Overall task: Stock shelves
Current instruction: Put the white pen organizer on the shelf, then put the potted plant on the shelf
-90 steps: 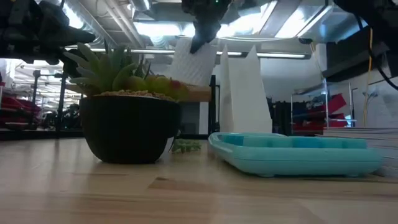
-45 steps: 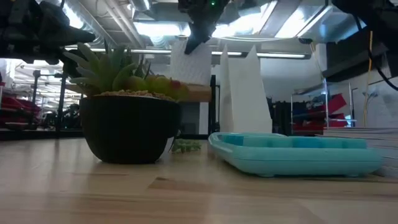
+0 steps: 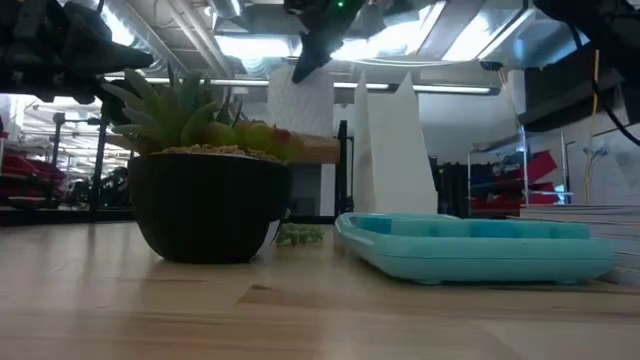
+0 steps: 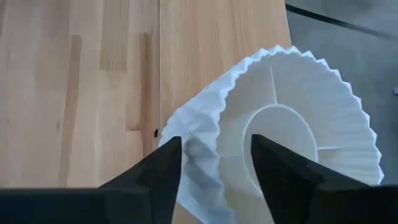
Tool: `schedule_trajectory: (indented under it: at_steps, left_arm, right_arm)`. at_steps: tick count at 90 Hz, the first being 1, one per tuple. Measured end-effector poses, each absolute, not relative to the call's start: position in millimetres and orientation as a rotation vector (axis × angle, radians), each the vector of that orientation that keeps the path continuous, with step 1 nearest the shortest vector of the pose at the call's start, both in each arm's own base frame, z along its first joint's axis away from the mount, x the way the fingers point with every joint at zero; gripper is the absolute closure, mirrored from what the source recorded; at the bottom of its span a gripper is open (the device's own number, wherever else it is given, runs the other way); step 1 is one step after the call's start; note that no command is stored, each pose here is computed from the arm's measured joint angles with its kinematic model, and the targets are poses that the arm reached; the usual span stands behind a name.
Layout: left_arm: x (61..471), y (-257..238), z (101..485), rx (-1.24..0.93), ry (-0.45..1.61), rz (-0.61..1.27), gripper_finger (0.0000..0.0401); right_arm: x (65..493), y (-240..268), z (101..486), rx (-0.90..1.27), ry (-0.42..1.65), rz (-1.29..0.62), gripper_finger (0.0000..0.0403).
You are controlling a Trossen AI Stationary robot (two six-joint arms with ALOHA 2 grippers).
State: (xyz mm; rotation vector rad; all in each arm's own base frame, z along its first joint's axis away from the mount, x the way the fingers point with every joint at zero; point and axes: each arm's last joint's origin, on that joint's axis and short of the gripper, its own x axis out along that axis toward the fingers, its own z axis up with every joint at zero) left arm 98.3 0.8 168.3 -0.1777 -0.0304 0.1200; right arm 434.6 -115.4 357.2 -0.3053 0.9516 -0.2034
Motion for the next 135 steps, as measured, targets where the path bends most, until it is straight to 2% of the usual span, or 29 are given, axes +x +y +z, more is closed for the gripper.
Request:
schedule_trajectory:
  at_steps: [15, 26, 65, 91, 101, 115, 124, 135]
  left_arm:
    - [98.3, 0.8, 168.3, -0.178, -0.030, 0.120, 0.0103]
    - [98.3, 0.9, 168.3, -0.178, -0.030, 0.120, 0.0103]
    - [98.3, 0.8, 168.5, -0.178, -0.031, 0.120, 0.0103]
    - [98.3, 0.9, 168.5, -0.213, -0.033, 0.120, 0.0103]
    - [98.3, 0.8, 168.5, -0.309, -0.039, 0.118, 0.0103]
    - [98.2, 1.6, 168.9, -0.389, -0.053, 0.141, 0.0103]
    - [98.1, 1.6, 169.5, -0.460, -0.064, 0.139, 0.0103]
    - [98.1, 1.7, 168.8, -0.604, -0.068, 0.140, 0.0103]
  right_arm:
    - [431.8, -114.6, 355.0, -0.300, 0.989, -0.197, 0.0141]
    - [430.3, -113.6, 359.5, -0.334, 0.985, -0.247, 0.0124]
    - [403.1, -92.5, 407.6, -0.416, 0.870, -0.268, 0.0146]
    - [369.1, -13.8, 429.7, -0.395, 0.906, 0.011, 0.0173]
    - [365.7, 20.4, 414.4, -0.309, 0.979, 0.133, 0.0187]
    - [364.1, 64.7, 365.9, -0.243, 1.095, 0.150, 0.0209]
    - [361.1, 83.6, 327.8, -0.222, 1.075, 0.097, 0.0223]
    - [351.6, 96.1, 286.6, -0.094, 0.999, 0.064, 0.0238]
